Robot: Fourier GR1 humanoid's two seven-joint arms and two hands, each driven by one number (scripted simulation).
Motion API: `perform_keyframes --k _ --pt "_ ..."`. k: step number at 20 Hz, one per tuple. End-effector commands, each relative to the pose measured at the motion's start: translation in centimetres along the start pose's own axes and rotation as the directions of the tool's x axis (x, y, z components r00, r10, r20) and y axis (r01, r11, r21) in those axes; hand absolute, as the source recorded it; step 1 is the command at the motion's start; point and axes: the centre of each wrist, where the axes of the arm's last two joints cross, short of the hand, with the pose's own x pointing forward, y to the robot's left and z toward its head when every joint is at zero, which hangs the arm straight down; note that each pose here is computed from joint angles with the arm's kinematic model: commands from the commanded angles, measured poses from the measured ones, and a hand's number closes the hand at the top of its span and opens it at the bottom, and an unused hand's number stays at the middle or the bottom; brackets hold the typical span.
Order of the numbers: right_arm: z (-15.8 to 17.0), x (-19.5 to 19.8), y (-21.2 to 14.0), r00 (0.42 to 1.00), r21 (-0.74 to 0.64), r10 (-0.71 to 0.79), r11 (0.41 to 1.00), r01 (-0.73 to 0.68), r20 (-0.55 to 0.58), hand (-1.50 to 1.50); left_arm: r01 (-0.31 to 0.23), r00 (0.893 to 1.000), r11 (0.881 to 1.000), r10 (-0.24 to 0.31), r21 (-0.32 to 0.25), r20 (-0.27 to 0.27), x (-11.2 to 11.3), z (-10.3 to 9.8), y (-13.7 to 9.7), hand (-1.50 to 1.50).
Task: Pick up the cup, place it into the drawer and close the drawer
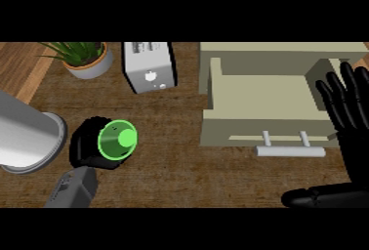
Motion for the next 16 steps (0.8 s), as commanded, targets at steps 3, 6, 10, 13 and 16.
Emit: perform_keyframes --k 3,6,10,13,16 --pt "1.0 -0.9 -0.2 1.000 -0.011 -0.020 1.000 0.019 -0.011 -1.50 -0.039 0.998 0.986 0.047 -0.160 0.043 3.5 -3.1 -3.0 1.50" --pt "1.4 1.0 -0.4 1.000 0.005 -0.006 1.000 0.006 0.010 -1.50 -0.043 0.997 0.985 0.054 -0.165 0.063 5.1 -4.5 -6.5 1.50" --pt "0.3 -0.7 1.2 1.000 0.004 -0.029 1.000 0.029 0.000 -1.50 -0.082 0.993 0.981 0.096 -0.176 0.072 7.6 -7.3 -9.3 1.50" --pt "1.0 -1.5 0.1 1.000 -0.015 -0.022 1.000 0.022 0.009 -1.50 -0.087 0.992 0.977 0.102 -0.195 0.069 10.3 -9.5 -11.7 1.50" --pt "-0.7 -1.1 -0.7 1.000 0.004 -0.019 1.000 0.019 -0.010 -1.50 -0.075 0.992 0.973 0.094 -0.217 0.079 12.4 -10.1 -14.9 1.50"
